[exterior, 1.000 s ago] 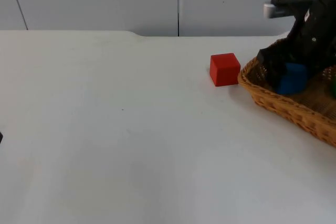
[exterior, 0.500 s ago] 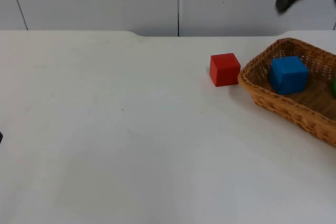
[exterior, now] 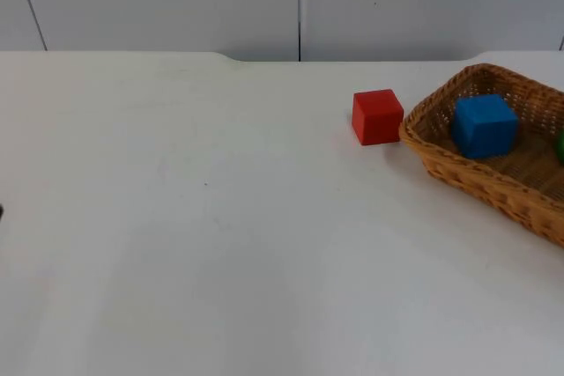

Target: Place all geometric objects except the red cube into the basket.

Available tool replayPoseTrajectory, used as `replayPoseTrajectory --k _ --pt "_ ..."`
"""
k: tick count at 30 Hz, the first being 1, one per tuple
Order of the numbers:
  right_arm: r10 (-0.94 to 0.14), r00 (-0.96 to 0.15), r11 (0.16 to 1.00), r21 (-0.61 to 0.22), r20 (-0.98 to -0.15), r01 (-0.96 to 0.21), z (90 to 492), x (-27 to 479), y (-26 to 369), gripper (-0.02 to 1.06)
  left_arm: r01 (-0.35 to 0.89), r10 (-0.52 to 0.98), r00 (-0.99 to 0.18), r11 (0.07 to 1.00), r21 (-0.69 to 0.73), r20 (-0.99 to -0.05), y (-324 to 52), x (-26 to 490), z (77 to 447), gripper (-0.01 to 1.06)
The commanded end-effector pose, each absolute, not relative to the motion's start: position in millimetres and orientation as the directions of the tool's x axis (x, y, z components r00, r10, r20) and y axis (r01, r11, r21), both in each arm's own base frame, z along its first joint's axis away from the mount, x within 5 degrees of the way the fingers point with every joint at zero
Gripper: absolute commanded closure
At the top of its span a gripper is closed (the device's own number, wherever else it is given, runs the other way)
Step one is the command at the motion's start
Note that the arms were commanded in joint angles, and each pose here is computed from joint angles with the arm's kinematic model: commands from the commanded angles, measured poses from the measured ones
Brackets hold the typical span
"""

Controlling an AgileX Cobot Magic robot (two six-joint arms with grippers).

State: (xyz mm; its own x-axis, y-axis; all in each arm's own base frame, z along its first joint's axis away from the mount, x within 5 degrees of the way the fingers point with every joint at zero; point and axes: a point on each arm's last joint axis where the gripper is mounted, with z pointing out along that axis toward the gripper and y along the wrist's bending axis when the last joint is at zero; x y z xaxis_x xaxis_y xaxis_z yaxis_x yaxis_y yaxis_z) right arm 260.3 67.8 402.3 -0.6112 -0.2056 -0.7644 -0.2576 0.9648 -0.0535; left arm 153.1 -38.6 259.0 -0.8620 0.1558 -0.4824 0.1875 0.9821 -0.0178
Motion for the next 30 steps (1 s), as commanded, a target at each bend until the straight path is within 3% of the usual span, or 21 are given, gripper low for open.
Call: replayPoseTrajectory --k 1,9,15,30 --pt "-0.208 -0.573 0.963 -0.061 -0.793 -0.264 408.2 222.0 57.5 -0.01 0.189 0.139 -0.824 0.981 -0.034 -0.55 -37.5 147.0 275.7 0.0" --pt "-0.185 -0.497 0.964 -0.059 -0.848 -0.259 406.5 153.0 38.7 -0.01 0.225 0.117 -0.683 0.973 -0.055 -0.721 -30.4 110.4 305.5 0.0" --pt "-0.158 -0.403 0.966 -0.056 -0.901 -0.253 385.6 84.4 19.9 -0.01 0.241 0.059 -0.46 0.969 -0.06 -0.886 -15.4 52.5 330.0 0.0" --pt "-0.133 -0.342 0.969 -0.049 -0.93 -0.243 325.6 -8.1 -5.8 -0.01 0.235 0.037 -0.297 0.971 -0.036 -0.954 6.7 -24.2 319.7 0.0"
